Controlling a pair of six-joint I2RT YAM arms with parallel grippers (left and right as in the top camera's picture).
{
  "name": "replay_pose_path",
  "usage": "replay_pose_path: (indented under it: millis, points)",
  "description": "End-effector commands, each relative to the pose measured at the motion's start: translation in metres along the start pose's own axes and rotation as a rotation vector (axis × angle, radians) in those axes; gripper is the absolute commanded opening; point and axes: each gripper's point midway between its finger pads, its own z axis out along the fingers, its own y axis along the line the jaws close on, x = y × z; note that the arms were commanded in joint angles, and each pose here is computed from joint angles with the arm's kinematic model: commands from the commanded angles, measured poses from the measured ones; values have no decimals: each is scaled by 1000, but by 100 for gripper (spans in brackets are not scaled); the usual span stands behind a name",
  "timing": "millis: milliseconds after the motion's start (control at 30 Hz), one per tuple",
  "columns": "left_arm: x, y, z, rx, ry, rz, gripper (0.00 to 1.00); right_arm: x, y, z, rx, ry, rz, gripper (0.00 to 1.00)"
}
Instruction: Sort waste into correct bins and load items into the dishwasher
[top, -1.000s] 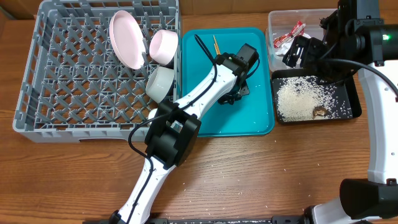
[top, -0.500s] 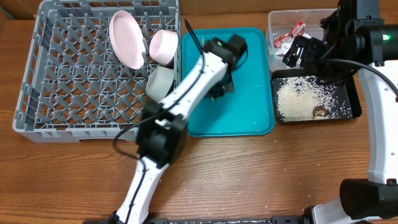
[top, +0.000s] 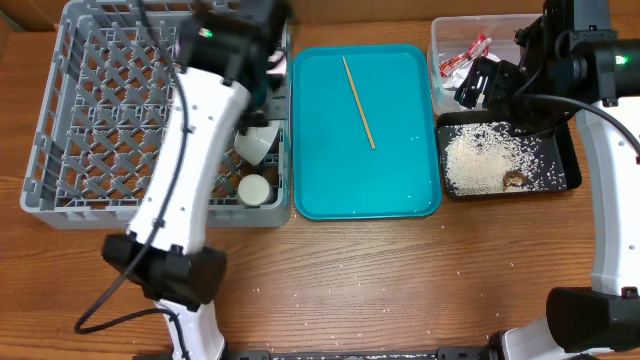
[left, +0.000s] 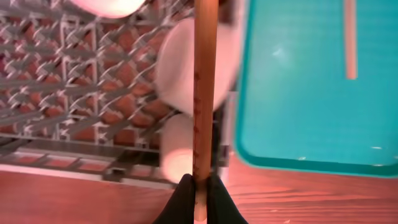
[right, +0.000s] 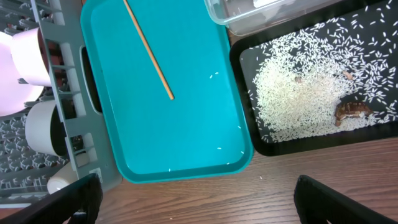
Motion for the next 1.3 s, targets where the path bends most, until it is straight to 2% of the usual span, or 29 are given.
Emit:
replay_pose_path:
  millis: [0, 233, 367, 567, 667, 833, 1267]
  points:
    - [18, 0, 22, 73, 130, 111, 4, 0, 1, -2, 3, -9, -10, 100]
    - [62, 19, 43, 32, 262, 118, 4, 1, 1, -2, 2, -9, -10, 100]
    - [74, 32, 29, 57, 208, 80, 4, 0, 1, -2, 3, -9, -10, 100]
    - [74, 50, 12, 132, 90, 130, 4, 0, 1, -2, 3, -9, -10, 100]
    - [77, 55, 23, 138, 111, 146, 4, 0, 1, -2, 3, -9, -10, 100]
    - [90, 68, 60, 56, 170, 139, 4, 0, 1, -2, 3, -9, -10, 100]
    - [97, 93, 119, 81, 176, 40, 4, 0, 1, -2, 3, -9, -10, 100]
